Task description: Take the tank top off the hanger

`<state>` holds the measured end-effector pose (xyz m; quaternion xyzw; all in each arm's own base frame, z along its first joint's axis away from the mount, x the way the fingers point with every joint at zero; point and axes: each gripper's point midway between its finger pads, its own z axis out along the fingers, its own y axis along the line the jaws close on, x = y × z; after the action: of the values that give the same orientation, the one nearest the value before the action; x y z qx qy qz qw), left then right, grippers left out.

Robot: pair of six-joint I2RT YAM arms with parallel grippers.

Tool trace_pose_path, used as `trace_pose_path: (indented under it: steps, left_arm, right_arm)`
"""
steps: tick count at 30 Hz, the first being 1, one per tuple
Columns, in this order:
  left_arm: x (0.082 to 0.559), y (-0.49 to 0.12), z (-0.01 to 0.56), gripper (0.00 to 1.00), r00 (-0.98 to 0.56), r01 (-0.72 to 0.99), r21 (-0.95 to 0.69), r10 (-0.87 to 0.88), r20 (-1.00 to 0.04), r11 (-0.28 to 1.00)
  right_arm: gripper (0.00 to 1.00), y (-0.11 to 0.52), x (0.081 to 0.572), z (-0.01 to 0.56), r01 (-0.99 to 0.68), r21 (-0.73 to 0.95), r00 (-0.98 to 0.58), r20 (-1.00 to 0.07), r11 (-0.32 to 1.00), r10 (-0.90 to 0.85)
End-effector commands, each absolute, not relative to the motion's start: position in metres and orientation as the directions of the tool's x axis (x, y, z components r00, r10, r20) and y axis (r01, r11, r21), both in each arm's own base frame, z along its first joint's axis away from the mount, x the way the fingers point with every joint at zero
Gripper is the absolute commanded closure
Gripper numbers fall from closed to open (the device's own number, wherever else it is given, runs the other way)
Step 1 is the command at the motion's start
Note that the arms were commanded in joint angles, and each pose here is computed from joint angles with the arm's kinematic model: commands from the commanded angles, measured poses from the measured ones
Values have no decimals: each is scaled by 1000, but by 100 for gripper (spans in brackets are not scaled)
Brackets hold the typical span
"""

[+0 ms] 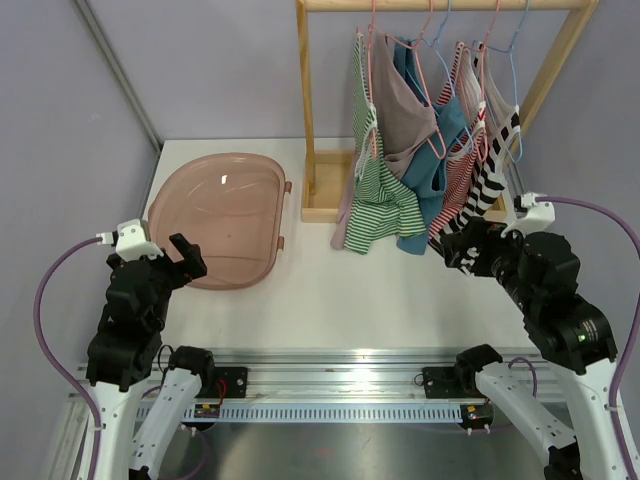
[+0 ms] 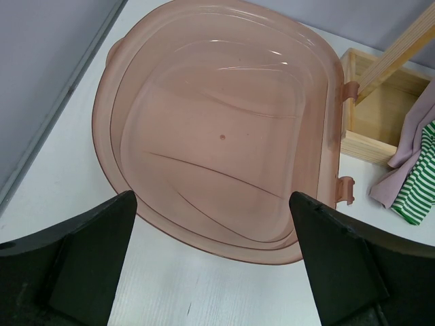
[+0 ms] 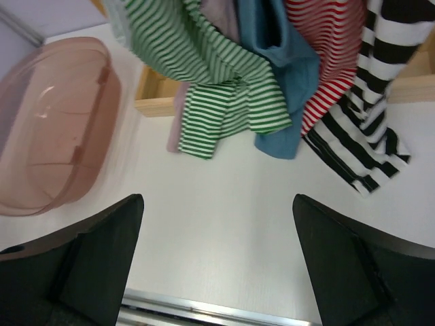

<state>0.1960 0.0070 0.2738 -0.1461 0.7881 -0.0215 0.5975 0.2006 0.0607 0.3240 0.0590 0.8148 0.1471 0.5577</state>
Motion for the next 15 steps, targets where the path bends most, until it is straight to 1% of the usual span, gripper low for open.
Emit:
trace_pose_path:
  steps: [1,4,6,7,10,12,13,15]
  left_arm:
    - [201,7,283,1,-201,-203,-230,-271,-941,952]
    - [202,6,281,1,-206,-201,-229,-270,-941,952]
    - [203,5,280,1,-209,-200,-232,-273,-939,952]
    - [203,5,280,1,-210,-200,-231,-271,-939,952]
    - [203,6,281,1,-207,-203,-233,-274,-939,951]
    - [202,6,281,1,-204,-202,-234,-274,-940,951]
    - [203,6,279,1,-209,-206,-231,-273,-939,951]
    - [202,8,279,1,-206,-214,-232,-276,-939,949]
  right_arm:
    - [1,99,197,385,-312,383,-278,-912,869,302]
    - [1,133,200,418,-457,429,-309,-898,779,313]
    - [0,144,208,434,-491,441,-316,-894,751,318]
    - [1,149,220,448,-499,440,-313,-895,746,318]
    - [1,154,250,469,-476,422,-298,-903,771,310]
    - [7,156,266,478,-465,410,-288,-908,785,304]
    - [9,156,281,484,-442,394,-283,-914,806,292]
    - [12,157,298,489,-425,376,-276,-920,823,278]
